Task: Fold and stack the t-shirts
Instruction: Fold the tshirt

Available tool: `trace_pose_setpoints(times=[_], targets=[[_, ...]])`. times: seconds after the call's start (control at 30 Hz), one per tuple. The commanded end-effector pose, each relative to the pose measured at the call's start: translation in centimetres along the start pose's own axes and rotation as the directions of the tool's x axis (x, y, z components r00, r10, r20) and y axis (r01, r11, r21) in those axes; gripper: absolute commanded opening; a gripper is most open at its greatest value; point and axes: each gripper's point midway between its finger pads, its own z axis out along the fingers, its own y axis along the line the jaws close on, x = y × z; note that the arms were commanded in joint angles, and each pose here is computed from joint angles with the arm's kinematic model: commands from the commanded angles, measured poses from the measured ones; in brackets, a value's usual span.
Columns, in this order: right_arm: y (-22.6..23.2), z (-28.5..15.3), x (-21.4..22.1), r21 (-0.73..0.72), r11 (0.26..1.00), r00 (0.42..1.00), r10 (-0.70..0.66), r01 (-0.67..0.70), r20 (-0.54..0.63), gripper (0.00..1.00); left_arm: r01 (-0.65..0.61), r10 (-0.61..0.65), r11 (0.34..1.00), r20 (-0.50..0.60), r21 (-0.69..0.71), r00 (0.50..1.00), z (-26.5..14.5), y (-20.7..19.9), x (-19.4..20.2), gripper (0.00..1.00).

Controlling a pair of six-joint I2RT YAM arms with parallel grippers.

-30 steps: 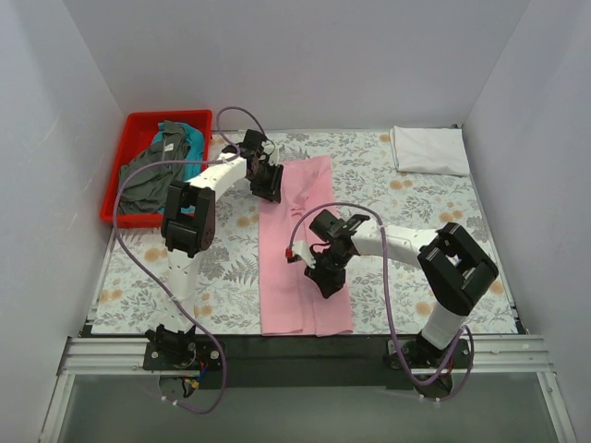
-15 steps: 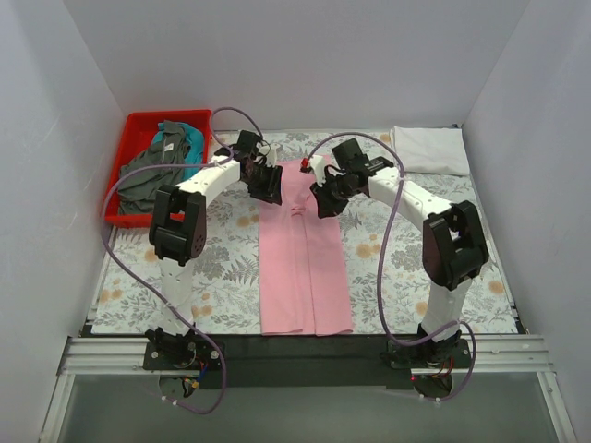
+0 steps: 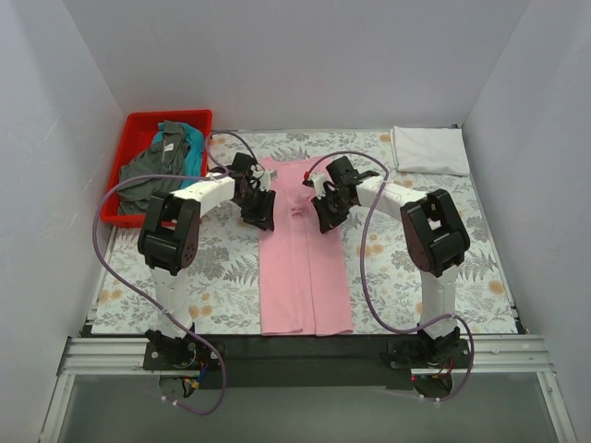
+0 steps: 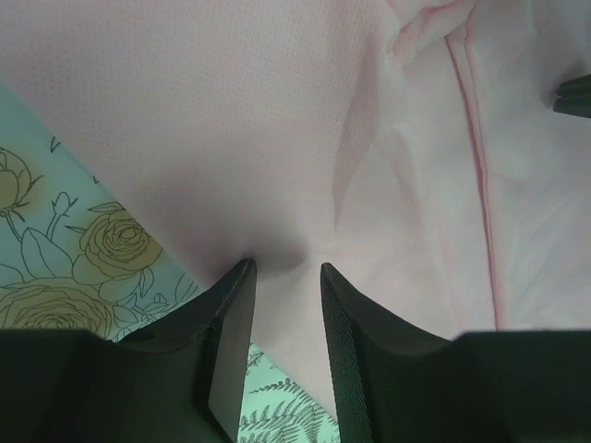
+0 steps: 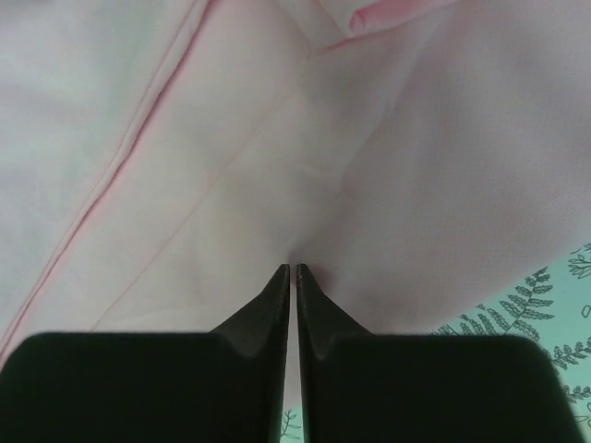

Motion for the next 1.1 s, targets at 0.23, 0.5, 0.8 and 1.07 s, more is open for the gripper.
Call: trace_pose_setpoints(times=[0.23,0.5,0.8,1.07], targets=[[-7.6,-0.2,-3.2,0.152,0.976,0.982,0.136,-0.154,0.128,0.09,0.009,-0.005,0.998,0.071,-0.060,0.997,2.5,2.7,-4.8,0.32],[-11.1,0.8,-4.0,0.164,0.971,0.977,0.148,-0.173,0.154,0.09,0.022,-0.012,0.997,0.132,-0.070,0.991,3.2,4.1,-8.2,0.32],[-12.0,2.4,-5.3,0.139,0.970,0.968,0.175,-0.201,0.178,0.09,0.015,0.001,0.995,0.157,-0.101,0.988,4.7,6.2,-11.1,0.33],[-14.4,1.9,-6.8,0.165,0.962,0.959,0.180,-0.218,0.220,0.11,0.010,0.005,0.996,0.168,-0.091,0.986,4.7,6.1,-11.7,0.36]])
